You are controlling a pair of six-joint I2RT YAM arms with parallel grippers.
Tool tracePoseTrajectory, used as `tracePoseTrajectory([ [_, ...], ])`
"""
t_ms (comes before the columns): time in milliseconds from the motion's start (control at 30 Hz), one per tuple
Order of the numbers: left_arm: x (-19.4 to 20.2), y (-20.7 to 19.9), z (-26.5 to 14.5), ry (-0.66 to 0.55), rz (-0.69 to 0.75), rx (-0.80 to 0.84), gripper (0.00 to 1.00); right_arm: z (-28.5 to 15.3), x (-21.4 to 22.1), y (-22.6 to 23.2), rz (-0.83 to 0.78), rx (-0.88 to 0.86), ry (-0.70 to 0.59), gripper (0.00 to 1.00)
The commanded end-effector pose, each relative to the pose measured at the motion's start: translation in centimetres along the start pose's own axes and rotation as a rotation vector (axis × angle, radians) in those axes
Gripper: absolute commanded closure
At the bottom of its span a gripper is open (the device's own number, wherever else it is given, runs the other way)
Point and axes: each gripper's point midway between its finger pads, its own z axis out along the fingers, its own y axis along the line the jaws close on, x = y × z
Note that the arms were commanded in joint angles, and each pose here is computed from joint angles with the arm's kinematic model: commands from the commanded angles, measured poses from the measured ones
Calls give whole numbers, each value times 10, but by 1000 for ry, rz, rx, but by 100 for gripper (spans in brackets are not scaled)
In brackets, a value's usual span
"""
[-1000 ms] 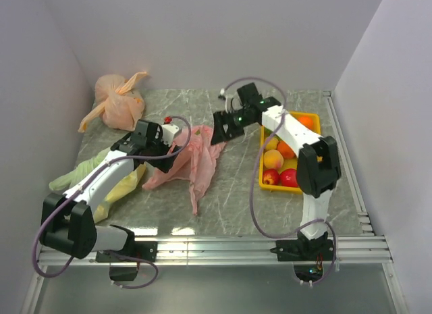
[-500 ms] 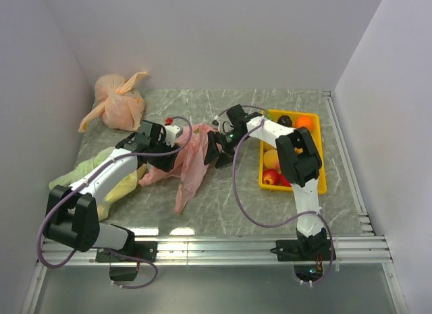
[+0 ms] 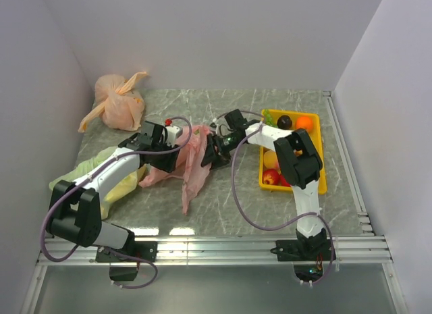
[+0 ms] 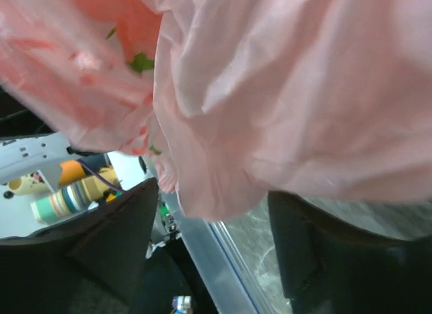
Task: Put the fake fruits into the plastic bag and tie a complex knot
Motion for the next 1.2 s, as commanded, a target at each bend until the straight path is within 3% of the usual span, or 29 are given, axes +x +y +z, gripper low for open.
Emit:
tracePoseTrajectory([
  [0,-13,-2,-3,-32,-4,6,45,13,5,-8,13,10,16,57],
  [67,-4,3,-7,3,30,-13,61,-3,-3,-8,-75,24,-3,82],
  [100,2,6,-9,18,51,-21,78,-14,2,-11,-53,45,19,100],
  [133,10,8,-18,37,103,-16,84,-31,-5,-18,-61,62,-2,100],
  [167,26,10,-20,71,124,-9,90,-48,-21,-16,-166,79,-32,100],
  [200,35,5,-25,87,166,22,100,-62,-17,-22,-142,110,-6,100],
  [267,60,2,-39,131,275,59,100,-95,-49,-35,-247,168,-55,100],
  [333,72,-2,-50,129,374,94,100,-111,-54,-48,-228,233,-34,100],
  [533,96,-18,-63,197,441,218,100,-103,-67,-61,-298,274,20,100],
  [567,78,-22,-68,151,434,231,97,-98,-69,-57,-319,270,24,100],
  [700,13,-34,-77,-23,339,238,45,-78,-65,-28,-398,229,28,100],
  [767,-15,-30,-83,-94,342,201,37,-77,-63,-17,-438,225,29,100],
  [867,-40,-27,-84,-174,381,154,9,-72,-63,-7,-475,220,27,100],
  [967,-42,-29,-66,-166,482,107,1,-69,-65,-2,-491,217,27,100],
  [1100,-60,-7,-50,-203,588,-79,1,-69,-72,1,-501,225,16,100],
  [1167,-70,-12,-57,-221,602,-56,1,-70,-72,2,-504,231,8,100],
])
